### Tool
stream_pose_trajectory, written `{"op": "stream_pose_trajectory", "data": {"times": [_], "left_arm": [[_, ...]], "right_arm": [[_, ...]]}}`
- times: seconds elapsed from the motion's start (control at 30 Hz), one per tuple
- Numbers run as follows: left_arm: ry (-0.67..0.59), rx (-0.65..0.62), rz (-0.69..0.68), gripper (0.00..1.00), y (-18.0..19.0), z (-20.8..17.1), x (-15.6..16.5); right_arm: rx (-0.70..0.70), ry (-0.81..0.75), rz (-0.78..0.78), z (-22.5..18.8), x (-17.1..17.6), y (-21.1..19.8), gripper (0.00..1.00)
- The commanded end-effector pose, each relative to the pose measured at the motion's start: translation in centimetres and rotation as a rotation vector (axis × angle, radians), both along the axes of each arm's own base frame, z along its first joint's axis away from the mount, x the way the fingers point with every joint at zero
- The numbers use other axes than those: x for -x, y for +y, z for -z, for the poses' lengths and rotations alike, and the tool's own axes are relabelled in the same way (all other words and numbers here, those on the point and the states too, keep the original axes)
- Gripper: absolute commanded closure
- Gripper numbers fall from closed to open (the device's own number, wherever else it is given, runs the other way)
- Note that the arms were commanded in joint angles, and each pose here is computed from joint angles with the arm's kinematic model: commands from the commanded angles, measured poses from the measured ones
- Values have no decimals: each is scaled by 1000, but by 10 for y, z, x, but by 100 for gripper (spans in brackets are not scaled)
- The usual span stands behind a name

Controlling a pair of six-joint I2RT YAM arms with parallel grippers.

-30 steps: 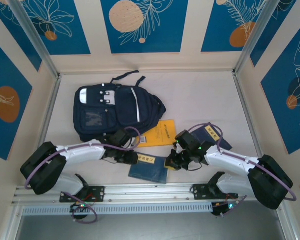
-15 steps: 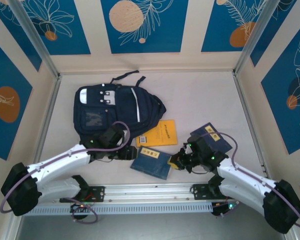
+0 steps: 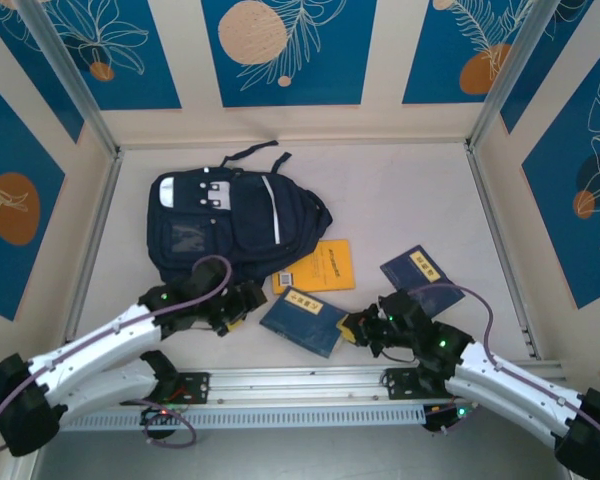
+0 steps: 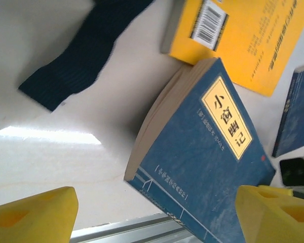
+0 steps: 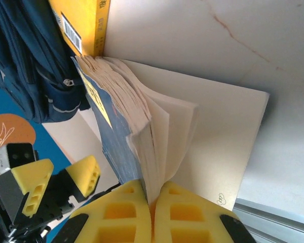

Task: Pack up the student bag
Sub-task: Pass the book.

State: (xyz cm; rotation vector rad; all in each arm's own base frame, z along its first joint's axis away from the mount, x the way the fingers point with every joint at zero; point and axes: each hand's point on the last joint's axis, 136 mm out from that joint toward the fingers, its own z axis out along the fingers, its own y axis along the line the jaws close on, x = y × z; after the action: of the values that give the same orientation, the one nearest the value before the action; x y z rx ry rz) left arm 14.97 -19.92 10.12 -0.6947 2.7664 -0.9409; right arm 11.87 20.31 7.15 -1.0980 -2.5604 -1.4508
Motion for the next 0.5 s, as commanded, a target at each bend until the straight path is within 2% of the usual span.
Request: {"op": "stream_pose_trajectory", "data": {"times": [0.0, 0.1, 0.3, 0.47], "left_arm": [[85, 87, -214, 19, 6, 3, -1], [91, 95, -240, 20, 7, 7, 0], [137, 70, -244, 21, -6, 37, 9], [86, 45, -190, 25, -28, 45, 1]], "right_arm": [[15, -26, 142, 5, -19, -8, 100], [15, -31, 145, 6, -19, -6, 100], [12, -41, 150, 4, -20, -4, 100], [4, -40, 151, 5, -20, -2, 100]]}}
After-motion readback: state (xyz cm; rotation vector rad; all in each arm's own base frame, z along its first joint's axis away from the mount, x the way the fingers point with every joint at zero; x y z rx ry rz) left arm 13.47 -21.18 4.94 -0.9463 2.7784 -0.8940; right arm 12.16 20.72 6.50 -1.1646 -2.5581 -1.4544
